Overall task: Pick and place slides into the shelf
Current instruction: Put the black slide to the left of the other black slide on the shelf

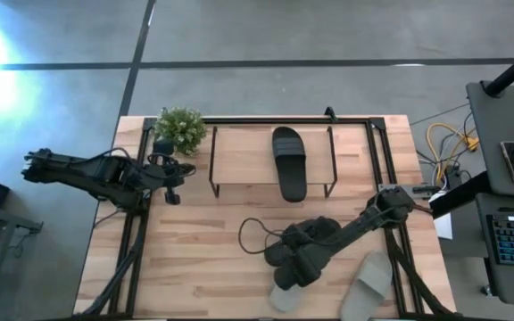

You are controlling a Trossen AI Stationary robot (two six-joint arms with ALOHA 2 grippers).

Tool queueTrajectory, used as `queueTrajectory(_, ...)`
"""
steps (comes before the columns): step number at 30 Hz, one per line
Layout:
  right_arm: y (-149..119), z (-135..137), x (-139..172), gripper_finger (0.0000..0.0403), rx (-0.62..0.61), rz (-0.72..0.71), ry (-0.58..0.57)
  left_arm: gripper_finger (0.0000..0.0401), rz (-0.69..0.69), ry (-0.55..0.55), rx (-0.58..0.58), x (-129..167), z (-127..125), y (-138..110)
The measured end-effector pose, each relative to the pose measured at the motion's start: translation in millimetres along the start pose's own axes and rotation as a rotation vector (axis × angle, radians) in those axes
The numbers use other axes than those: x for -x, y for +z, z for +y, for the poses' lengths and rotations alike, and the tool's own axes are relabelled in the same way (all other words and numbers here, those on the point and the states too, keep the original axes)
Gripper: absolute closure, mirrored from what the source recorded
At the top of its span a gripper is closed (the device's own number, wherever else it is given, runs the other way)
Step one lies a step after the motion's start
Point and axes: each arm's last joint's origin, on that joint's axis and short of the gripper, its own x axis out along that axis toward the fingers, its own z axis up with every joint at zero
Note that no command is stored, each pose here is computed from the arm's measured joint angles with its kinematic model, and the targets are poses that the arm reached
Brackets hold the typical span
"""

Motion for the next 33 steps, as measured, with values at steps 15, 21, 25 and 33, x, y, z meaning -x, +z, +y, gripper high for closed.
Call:
queueTrajectory(15, -3, -4, -22, 0.0388, -0.063, 0.024, -0.076, 0.0401, 0.008, -0.003, -0.004, -4, -2, 2)
queueTrajectory(21, 4, -10, -1, 0.0390, -0.125, 0.042, -0.001, 0.0401, 0.011, -0.009, 0.022, -5, -3, 3)
queueTrajectory(25, 12, -25, 29, 0.0391, -0.165, 0.027, 0.111, 0.0401, 0.013, -0.011, 0.072, -6, -4, 4)
queueTrajectory(33, 26, -49, 79, 0.0391, -0.113, -0.042, 0.302, 0.0401, 0.016, -0.010, 0.092, -7, -4, 6)
